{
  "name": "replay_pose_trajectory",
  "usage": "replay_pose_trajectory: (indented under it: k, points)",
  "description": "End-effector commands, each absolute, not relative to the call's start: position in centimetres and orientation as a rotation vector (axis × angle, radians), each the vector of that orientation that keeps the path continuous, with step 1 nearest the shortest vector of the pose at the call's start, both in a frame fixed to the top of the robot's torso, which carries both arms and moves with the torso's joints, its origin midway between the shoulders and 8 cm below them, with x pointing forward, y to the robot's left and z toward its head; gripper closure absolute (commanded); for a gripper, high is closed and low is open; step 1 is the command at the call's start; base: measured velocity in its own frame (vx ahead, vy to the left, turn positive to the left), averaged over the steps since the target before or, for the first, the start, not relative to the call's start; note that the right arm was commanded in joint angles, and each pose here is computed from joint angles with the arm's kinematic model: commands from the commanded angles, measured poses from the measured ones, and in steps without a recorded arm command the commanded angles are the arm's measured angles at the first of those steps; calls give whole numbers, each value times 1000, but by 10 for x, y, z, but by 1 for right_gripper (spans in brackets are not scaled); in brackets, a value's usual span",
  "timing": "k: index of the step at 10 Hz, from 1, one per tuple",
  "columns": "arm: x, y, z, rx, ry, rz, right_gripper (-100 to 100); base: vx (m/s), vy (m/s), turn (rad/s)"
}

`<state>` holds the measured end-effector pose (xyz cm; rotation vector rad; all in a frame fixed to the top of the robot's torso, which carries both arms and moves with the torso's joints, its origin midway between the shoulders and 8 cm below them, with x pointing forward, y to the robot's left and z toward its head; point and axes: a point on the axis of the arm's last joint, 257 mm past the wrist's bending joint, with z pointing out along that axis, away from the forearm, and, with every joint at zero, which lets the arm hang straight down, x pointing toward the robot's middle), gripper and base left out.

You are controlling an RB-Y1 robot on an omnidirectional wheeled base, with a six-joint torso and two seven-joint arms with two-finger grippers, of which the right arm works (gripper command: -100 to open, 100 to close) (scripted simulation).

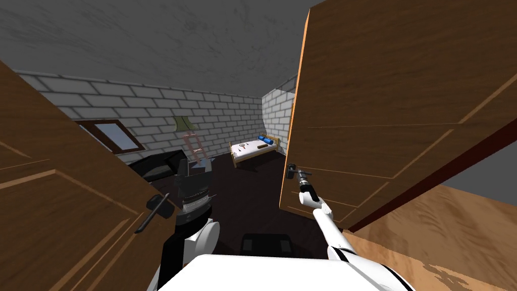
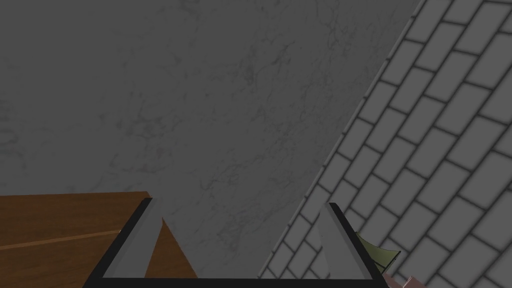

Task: Push the door open

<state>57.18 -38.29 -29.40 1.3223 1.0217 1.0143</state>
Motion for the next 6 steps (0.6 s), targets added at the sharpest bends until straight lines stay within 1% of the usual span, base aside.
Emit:
replay_pose_trajectory:
  k: [1,2,4,6]
  points:
    - [570,-391,-294,1328,1010,1003,100,130,24,-48]
    - [568,-396,-294,1332,1002,996,100,186,83,-69]
    - [565,-409,-294,1340,984,979,100,194,47,-62]
    - [560,-422,-293,1349,964,960,100,212,71,-69]
